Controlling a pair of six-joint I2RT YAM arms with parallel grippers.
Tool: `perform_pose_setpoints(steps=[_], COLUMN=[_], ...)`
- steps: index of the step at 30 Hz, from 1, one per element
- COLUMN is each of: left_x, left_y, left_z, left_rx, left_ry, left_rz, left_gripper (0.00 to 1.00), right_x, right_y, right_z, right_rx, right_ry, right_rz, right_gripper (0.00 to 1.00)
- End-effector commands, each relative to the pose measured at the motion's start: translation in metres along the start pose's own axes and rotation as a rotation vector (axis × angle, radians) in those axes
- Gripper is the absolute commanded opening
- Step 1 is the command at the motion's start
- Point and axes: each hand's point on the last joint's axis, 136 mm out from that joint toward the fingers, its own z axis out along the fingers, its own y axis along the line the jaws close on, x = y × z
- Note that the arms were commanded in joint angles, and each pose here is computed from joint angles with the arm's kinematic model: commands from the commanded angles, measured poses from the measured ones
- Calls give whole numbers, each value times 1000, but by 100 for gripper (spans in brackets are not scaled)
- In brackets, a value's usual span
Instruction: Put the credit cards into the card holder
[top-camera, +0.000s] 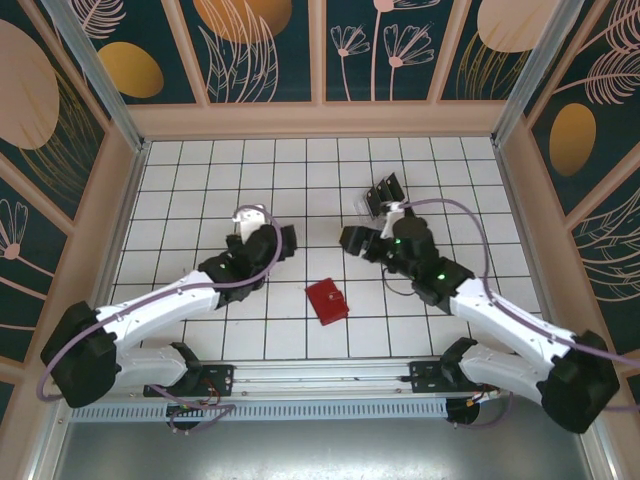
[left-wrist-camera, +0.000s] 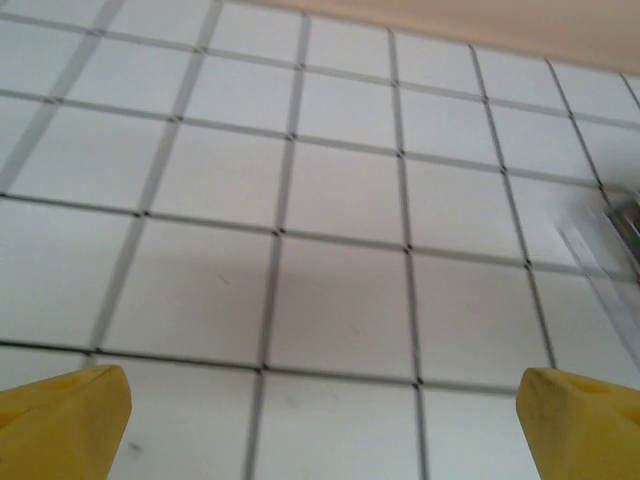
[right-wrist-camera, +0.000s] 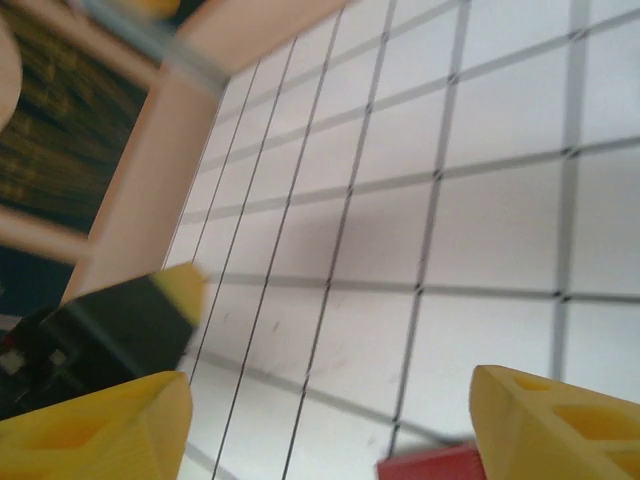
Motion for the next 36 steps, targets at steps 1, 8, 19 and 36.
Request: perform_pose_setpoints(steps=[1, 8, 19, 36], left_x=[-44, -89, -65, -49], left_y=[37, 110, 190, 188], left_z=[-3, -20, 19, 68], left_rx=[-124, -241, -356, -164], left_ry=[-144, -460, -477, -450], left_rz=[52, 19, 24, 119], left_gripper=[99, 99, 98, 99], right_x=[-47, -124, -131, -109], right_y=[-39, -141, -242, -260], right_z=[-26, -82, -108, -77], right_rx=[210, 640, 917, 686], right_ry=[-156, -461, -590, -706], right_rz=[-76, -136, -239, -380], right_gripper=[83, 93, 99, 99])
